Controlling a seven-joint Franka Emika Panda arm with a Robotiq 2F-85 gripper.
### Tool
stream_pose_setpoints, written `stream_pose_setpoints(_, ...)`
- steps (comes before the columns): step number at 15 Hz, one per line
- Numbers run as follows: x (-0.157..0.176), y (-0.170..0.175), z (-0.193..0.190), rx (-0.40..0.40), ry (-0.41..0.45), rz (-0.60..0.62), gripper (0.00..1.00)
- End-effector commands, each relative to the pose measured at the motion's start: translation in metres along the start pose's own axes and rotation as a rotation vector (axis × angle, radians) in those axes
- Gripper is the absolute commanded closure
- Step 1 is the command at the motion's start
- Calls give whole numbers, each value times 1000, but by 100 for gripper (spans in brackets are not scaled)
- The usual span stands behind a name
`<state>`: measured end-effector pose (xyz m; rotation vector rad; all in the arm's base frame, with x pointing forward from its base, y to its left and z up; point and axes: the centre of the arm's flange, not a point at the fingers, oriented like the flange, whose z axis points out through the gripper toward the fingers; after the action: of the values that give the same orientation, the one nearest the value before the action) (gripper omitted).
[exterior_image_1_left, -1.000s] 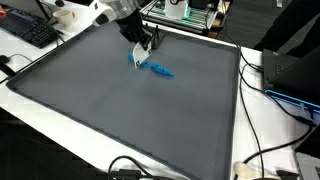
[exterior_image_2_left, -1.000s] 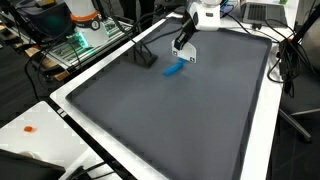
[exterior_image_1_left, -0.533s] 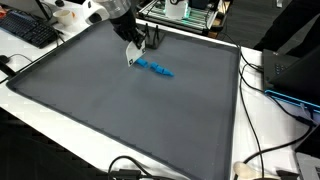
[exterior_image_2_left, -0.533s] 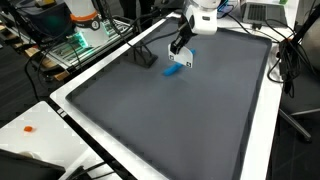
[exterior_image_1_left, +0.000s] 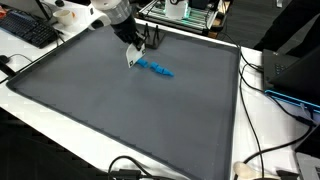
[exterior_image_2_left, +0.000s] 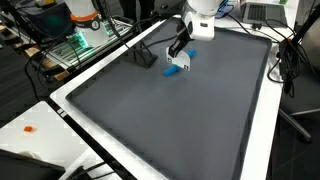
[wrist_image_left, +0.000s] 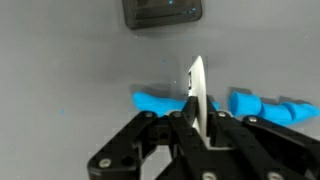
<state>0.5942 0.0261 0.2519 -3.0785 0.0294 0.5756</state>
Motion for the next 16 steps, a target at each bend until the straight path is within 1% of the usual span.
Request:
stream_pose_setpoints(1, 3, -1, 14, -28, -13, 13, 98)
stream_pose_setpoints(8, 7, -15, 40, -35, -43, 9, 98)
stream_pose_setpoints(16, 13, -16, 50, -31, -50, 14, 98)
